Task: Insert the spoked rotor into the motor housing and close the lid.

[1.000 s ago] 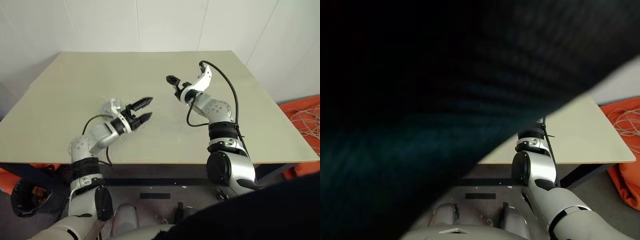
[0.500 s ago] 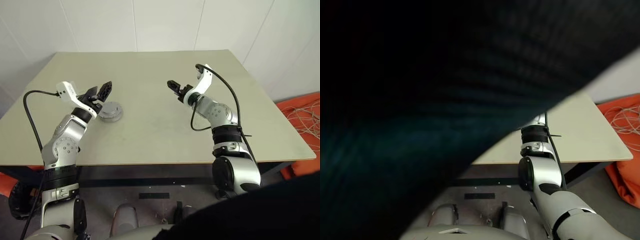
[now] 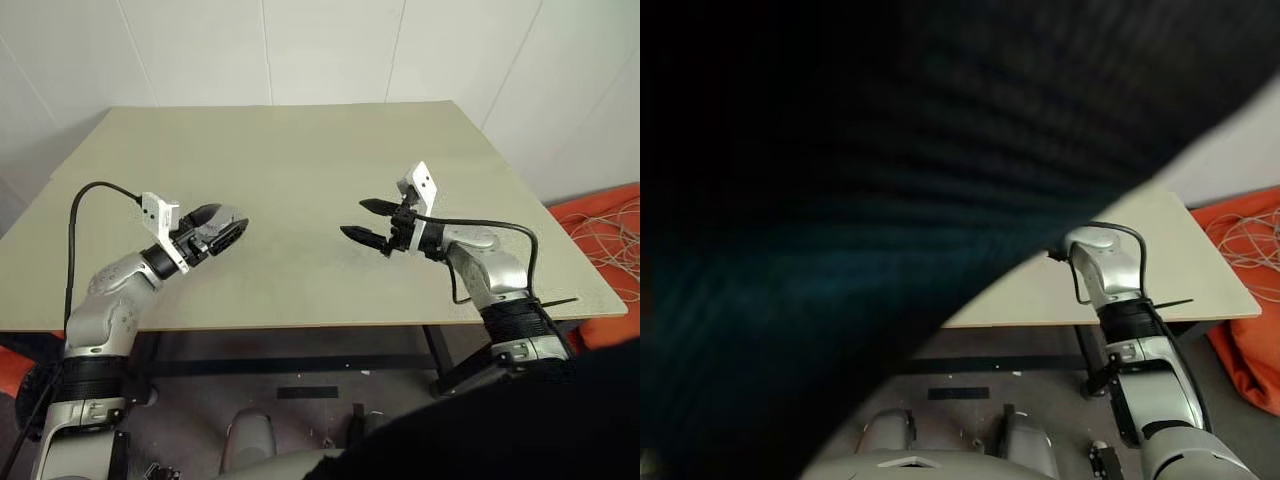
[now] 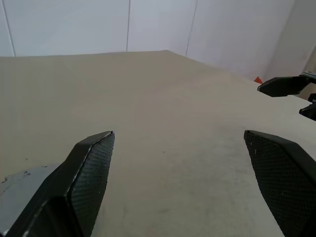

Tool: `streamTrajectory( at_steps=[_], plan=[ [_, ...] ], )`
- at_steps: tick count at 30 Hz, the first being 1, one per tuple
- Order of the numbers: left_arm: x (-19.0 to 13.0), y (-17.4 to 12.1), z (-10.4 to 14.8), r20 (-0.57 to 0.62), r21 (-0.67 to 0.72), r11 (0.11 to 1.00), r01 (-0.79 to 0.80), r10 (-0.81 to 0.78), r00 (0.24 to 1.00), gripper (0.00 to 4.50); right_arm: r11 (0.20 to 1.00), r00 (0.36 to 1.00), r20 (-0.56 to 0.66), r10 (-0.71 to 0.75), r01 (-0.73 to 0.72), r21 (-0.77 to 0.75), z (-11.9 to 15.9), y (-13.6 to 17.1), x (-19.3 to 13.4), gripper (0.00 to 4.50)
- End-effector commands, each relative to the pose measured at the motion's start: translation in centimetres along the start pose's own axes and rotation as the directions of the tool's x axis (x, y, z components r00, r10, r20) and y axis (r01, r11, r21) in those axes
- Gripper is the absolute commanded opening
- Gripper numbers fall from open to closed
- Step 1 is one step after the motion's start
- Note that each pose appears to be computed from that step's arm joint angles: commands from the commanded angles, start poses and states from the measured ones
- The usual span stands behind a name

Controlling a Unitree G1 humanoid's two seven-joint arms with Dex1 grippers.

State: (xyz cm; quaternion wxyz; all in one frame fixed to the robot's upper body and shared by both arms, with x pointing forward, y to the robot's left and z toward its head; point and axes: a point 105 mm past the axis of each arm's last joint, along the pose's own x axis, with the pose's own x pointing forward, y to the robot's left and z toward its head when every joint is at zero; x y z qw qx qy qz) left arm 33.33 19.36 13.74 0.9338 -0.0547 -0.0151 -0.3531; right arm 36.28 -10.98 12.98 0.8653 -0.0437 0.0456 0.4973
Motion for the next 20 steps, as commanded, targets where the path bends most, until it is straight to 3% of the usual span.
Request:
streamTrajectory(
  at_steps=[1,7,20],
  plan=[
    [0.3,0.3,1.6,0.036,0.053,0.998,0.014,-0.016,0.999,4.46,0.998,0.999,0.048,-0.005,0.009,-0.065,1.6,-0.3,0.1,4.50],
    [0.5,0.8,1.3,0.039,0.066,0.998,-0.004,0.001,0.999,4.46,0.991,0.991,0.110,-0.072,0.083,-0.101,1.7,-0.6,0.3,4.50],
    [1.0,0.9,1.0,0.075,0.062,0.997,-0.043,0.038,0.996,4.46,0.972,0.974,0.114,-0.197,0.209,-0.111,1.3,-2.5,0.7,4.50]
  ],
)
